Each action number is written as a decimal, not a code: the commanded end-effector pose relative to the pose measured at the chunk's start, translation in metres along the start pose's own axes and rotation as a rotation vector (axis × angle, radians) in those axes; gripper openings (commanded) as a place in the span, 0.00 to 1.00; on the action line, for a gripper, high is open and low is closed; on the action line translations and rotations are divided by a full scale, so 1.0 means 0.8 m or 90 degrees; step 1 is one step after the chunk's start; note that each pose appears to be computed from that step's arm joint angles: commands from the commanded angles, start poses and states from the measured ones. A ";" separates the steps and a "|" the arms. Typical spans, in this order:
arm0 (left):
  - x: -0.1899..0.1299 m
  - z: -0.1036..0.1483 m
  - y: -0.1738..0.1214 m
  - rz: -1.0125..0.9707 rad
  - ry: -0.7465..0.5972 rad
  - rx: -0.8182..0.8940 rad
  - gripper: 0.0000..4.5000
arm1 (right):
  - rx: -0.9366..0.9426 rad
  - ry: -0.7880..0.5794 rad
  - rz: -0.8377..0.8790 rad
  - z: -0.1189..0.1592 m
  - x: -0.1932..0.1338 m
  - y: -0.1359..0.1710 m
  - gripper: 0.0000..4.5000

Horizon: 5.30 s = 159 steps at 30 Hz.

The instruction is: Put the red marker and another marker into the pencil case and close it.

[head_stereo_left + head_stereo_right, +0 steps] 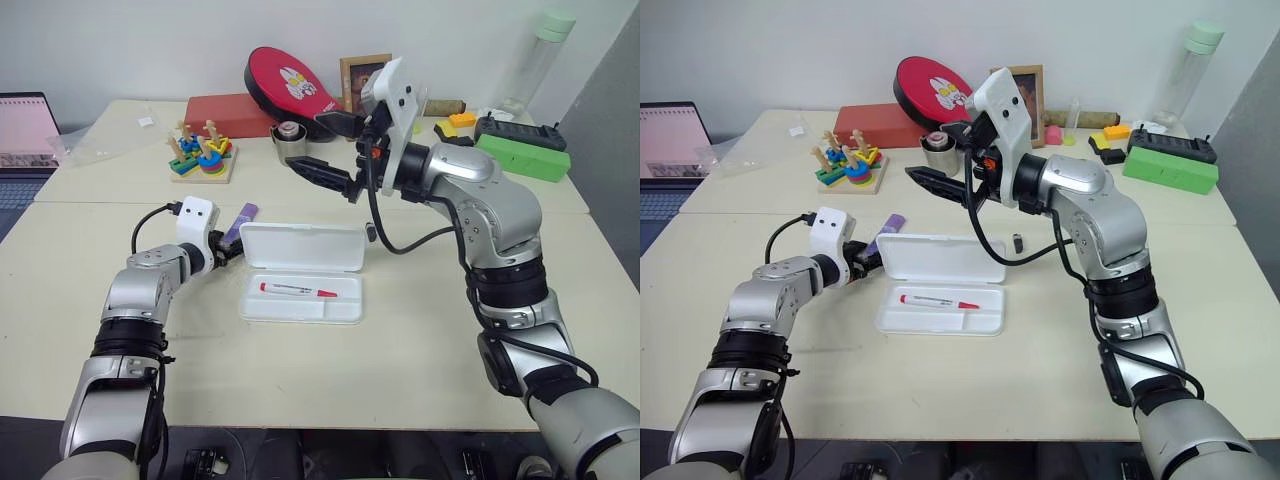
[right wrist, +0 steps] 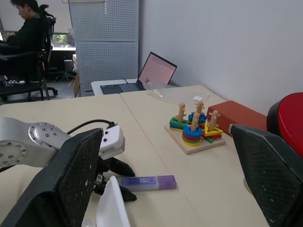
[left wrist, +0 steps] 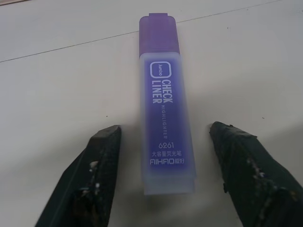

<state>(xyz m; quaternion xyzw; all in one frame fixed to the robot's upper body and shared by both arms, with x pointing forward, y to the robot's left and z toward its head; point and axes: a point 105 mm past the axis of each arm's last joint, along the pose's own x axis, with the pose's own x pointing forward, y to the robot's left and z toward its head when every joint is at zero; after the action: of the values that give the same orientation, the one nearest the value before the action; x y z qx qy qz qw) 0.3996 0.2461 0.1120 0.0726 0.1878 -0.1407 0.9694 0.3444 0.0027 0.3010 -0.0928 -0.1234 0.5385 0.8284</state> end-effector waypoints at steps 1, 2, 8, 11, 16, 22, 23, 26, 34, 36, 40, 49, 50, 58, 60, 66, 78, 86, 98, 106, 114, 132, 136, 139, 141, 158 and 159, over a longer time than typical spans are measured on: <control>-0.001 -0.005 0.004 0.009 0.006 0.000 0.49 | -0.030 -0.037 0.010 0.024 -0.003 0.006 1.00; -0.001 -0.005 0.005 0.010 0.006 0.000 0.45 | -0.030 -0.037 0.010 0.023 -0.003 0.006 1.00; -0.001 -0.002 0.007 0.020 -0.011 0.000 0.26 | -0.031 -0.034 0.013 0.022 -0.004 0.006 1.00; -0.005 0.006 0.015 0.051 -0.042 -0.002 0.26 | -0.025 -0.031 0.018 0.020 -0.010 0.004 1.00; -0.047 0.086 0.030 0.081 -0.244 0.004 0.26 | 0.011 -0.052 0.061 0.030 -0.031 0.010 1.00; -0.140 0.183 -0.035 -0.129 -0.413 0.086 0.26 | 0.031 -0.038 0.118 0.026 -0.092 0.017 1.00; -0.150 0.186 -0.053 -0.176 -0.413 0.111 0.26 | 0.033 -0.026 0.137 0.022 -0.100 0.023 1.00; -0.172 0.162 -0.109 -0.326 -0.342 0.221 0.26 | 0.035 0.044 0.179 -0.005 -0.121 0.045 1.00; -0.179 0.052 -0.136 -0.496 -0.073 0.364 0.26 | 0.025 0.166 0.190 -0.060 -0.127 0.071 1.00; -0.173 0.035 -0.131 -0.500 -0.033 0.381 0.26 | 0.021 0.183 0.186 -0.068 -0.128 0.072 1.00; -0.154 0.003 -0.119 -0.491 0.027 0.446 0.26 | 0.012 0.235 0.185 -0.090 -0.130 0.077 1.00; -0.128 0.000 -0.112 -0.526 0.037 0.521 0.26 | 0.007 0.244 0.188 -0.098 -0.128 0.085 1.00; -0.126 -0.001 -0.112 -0.530 0.040 0.528 0.26 | 0.007 0.244 0.187 -0.099 -0.127 0.086 1.00; -0.114 -0.004 -0.112 -0.579 0.066 0.553 0.26 | 0.008 0.242 0.168 -0.099 -0.129 0.087 1.00; -0.110 -0.003 -0.110 -0.577 0.068 0.560 0.26 | 0.008 0.243 0.164 -0.100 -0.129 0.087 1.00; -0.101 -0.003 -0.105 -0.572 0.091 0.577 0.26 | 0.011 0.240 0.161 -0.099 -0.129 0.091 1.00; -0.100 -0.004 -0.113 -0.589 0.090 0.559 0.65 | 0.012 0.239 0.156 -0.099 -0.130 0.092 1.00; -0.106 0.025 -0.131 -0.582 0.001 0.496 0.99 | 0.035 0.191 0.123 -0.083 -0.135 0.076 1.00; -0.120 0.134 -0.143 -0.395 -0.321 0.221 0.99 | 0.119 0.304 -0.272 -0.153 -0.150 -0.056 1.00; -0.122 0.140 -0.135 -0.356 -0.337 0.161 0.99 | 0.212 0.287 -0.339 -0.193 -0.094 -0.060 1.00; -0.123 0.135 -0.139 -0.363 -0.325 0.163 0.99 | 0.218 0.302 -0.350 -0.214 -0.060 -0.060 1.00; -0.118 0.138 -0.138 -0.343 -0.334 0.173 1.00 | 0.173 0.386 -0.374 -0.256 -0.062 -0.058 0.21; -0.117 0.140 -0.137 -0.338 -0.336 0.175 1.00 | 0.172 0.378 -0.380 -0.253 -0.064 -0.064 0.07; -0.114 0.143 -0.137 -0.337 -0.342 0.175 1.00 | 0.161 0.362 -0.386 -0.243 -0.068 -0.074 0.06; -0.113 0.145 -0.139 -0.344 -0.345 0.184 1.00 | 0.144 0.317 -0.379 -0.220 -0.069 -0.086 0.06; -0.149 0.065 -0.158 -0.550 -0.129 0.368 1.00 | 0.058 0.229 0.209 -0.126 -0.111 0.086 0.06; -0.149 0.063 -0.157 -0.550 -0.124 0.368 1.00 | 0.059 0.247 0.215 -0.136 -0.110 0.093 0.06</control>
<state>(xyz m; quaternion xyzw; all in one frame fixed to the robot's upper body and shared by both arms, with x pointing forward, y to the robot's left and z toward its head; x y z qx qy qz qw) 0.2779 0.1454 0.1880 0.2233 0.0719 -0.5747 0.7840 0.2887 -0.0589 0.1732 -0.1446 0.0744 0.6366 0.7538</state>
